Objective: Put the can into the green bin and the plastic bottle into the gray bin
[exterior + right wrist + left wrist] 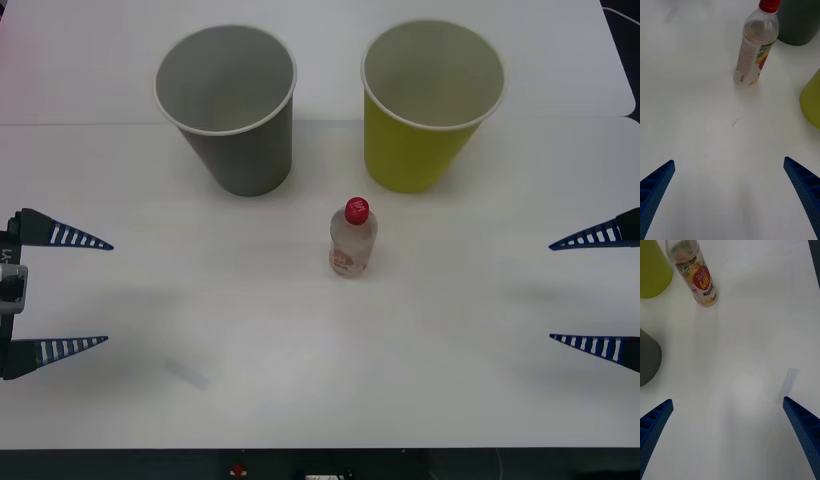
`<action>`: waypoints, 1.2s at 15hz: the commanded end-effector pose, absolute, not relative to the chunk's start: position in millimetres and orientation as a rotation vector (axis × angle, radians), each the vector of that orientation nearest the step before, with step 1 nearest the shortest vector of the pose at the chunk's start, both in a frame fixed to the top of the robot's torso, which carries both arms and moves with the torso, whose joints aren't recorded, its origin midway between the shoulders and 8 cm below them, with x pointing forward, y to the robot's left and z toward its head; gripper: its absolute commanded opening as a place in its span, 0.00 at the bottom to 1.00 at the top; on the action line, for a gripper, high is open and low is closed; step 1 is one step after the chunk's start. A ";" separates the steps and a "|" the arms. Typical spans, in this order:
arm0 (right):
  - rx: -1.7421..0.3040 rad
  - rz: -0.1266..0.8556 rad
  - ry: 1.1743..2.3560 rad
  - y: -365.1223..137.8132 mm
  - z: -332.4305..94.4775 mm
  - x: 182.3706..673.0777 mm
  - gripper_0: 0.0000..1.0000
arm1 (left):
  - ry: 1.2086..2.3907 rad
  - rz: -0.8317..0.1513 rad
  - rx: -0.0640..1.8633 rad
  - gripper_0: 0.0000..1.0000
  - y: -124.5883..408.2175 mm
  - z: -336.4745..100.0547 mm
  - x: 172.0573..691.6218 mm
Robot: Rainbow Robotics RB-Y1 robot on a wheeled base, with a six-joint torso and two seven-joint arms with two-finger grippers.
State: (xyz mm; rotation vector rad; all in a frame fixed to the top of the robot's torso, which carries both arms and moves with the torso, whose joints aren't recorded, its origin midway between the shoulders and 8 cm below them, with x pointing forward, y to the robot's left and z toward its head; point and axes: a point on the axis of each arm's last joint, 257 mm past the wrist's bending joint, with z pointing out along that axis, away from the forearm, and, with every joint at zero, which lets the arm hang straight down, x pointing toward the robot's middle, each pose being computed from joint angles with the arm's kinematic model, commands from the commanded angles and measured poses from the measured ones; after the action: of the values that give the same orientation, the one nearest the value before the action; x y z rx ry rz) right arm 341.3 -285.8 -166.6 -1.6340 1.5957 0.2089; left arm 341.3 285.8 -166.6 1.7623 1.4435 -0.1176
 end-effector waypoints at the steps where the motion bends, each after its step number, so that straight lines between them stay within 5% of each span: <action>1: -1.634 0.209 1.596 -285.8 -166.6 341.3 1.00 | 1.444 -0.118 1.762 1.00 285.8 -166.6 341.3; 18: -1.393 0.404 1.521 -243.0 -185.2 364.3 1.00 | 1.444 -0.118 1.762 1.00 285.8 -166.6 341.3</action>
State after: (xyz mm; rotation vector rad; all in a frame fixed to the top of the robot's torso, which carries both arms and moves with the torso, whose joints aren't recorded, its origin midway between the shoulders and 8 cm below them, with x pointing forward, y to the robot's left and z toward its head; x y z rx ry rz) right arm 362.9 -247.8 -183.9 -1.4085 1.5274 0.3872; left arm 341.3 285.8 -166.6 1.7622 1.4435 -0.1176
